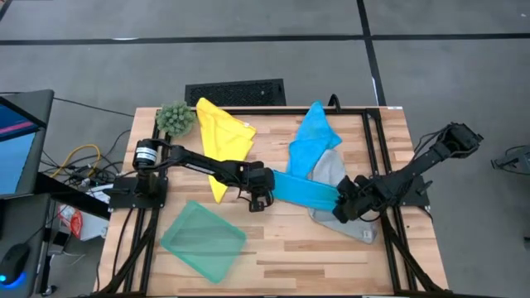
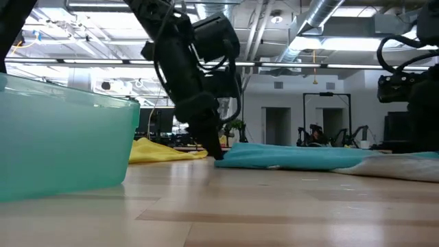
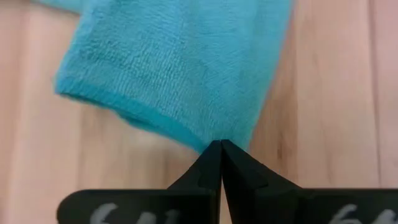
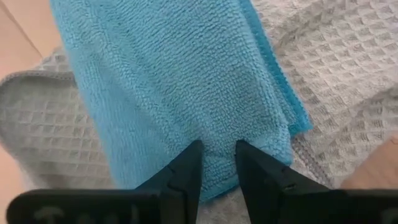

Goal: Fold microfiber towels
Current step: Fold the left blue towel

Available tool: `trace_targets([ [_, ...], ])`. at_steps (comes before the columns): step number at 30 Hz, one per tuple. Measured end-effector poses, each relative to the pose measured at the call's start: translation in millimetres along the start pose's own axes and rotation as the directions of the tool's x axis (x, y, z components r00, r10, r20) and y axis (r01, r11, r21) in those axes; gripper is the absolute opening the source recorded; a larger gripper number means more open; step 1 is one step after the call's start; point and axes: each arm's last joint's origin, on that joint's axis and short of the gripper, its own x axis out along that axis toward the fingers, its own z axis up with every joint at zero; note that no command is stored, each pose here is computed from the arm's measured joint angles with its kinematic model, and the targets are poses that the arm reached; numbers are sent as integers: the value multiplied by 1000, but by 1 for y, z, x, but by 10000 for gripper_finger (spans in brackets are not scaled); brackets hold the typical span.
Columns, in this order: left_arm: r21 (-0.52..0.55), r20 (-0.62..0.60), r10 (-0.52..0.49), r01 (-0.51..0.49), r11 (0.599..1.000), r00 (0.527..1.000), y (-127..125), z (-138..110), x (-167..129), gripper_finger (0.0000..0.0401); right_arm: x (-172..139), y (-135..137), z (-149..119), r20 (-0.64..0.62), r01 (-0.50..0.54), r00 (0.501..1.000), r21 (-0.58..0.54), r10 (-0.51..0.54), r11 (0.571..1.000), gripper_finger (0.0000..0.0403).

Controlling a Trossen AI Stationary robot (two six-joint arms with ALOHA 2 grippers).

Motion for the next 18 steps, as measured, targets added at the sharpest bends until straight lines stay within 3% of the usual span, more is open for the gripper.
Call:
trace_targets([
  [5, -66, 93, -5, 11, 998, 996, 1, 25, -21, 0, -16, 12, 14, 29, -82, 996, 13, 81, 997, 130],
  [9, -64, 154, -9, 19, 998, 988, 1, 39, -31, 0, -27, 14, 20, 67, -144, 989, 152, 135, 978, 144],
  [13, -60, 227, -27, 42, 997, 973, 6, 45, -26, 0, -29, 10, 17, 51, -122, 993, 391, 111, 912, 173],
  [18, -93, 236, -6, 29, 995, 972, 22, 39, -3, 0, -29, 11, 12, 26, -101, 994, 564, 105, 820, 226],
])
